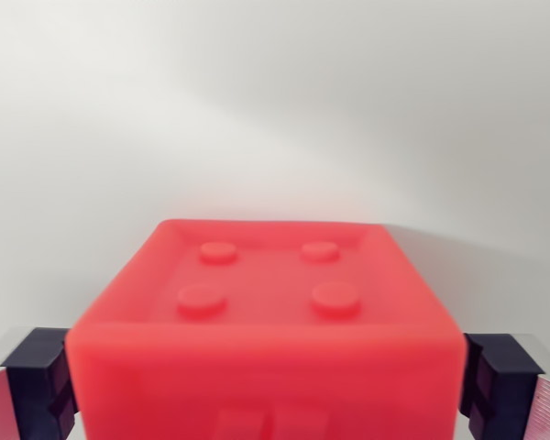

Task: Destack cube

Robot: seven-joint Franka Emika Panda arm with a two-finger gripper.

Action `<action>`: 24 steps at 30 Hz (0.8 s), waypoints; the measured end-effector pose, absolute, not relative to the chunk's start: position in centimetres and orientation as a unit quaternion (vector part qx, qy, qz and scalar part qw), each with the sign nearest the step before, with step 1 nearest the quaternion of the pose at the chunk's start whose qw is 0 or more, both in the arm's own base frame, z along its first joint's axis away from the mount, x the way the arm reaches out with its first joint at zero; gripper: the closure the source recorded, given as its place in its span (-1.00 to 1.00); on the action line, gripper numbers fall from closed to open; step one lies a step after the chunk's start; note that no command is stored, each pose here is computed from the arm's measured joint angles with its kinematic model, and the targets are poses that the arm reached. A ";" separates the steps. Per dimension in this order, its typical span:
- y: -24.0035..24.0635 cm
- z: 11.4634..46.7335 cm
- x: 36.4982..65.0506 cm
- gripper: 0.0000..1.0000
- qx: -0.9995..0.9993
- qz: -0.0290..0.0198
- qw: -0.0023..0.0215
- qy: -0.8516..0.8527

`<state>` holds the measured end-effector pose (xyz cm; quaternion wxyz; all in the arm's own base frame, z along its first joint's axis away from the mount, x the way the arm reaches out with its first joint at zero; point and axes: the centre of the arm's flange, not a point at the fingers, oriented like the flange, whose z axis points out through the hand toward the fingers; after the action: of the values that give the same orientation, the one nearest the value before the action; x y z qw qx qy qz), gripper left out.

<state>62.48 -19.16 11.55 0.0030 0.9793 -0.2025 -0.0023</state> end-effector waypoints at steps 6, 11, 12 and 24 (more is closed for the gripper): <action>-19.2 11.8 62.5 -1.00 0.979 -0.002 0.003 -0.203; -19.2 12.7 62.6 -1.00 0.979 -0.001 0.003 -0.203; -19.2 12.9 62.6 -1.00 0.979 -0.001 0.002 -0.203; -19.2 16.2 62.6 -1.00 0.979 0.000 0.001 -0.203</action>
<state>62.58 -19.22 16.19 0.0014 0.9792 -0.2031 0.0001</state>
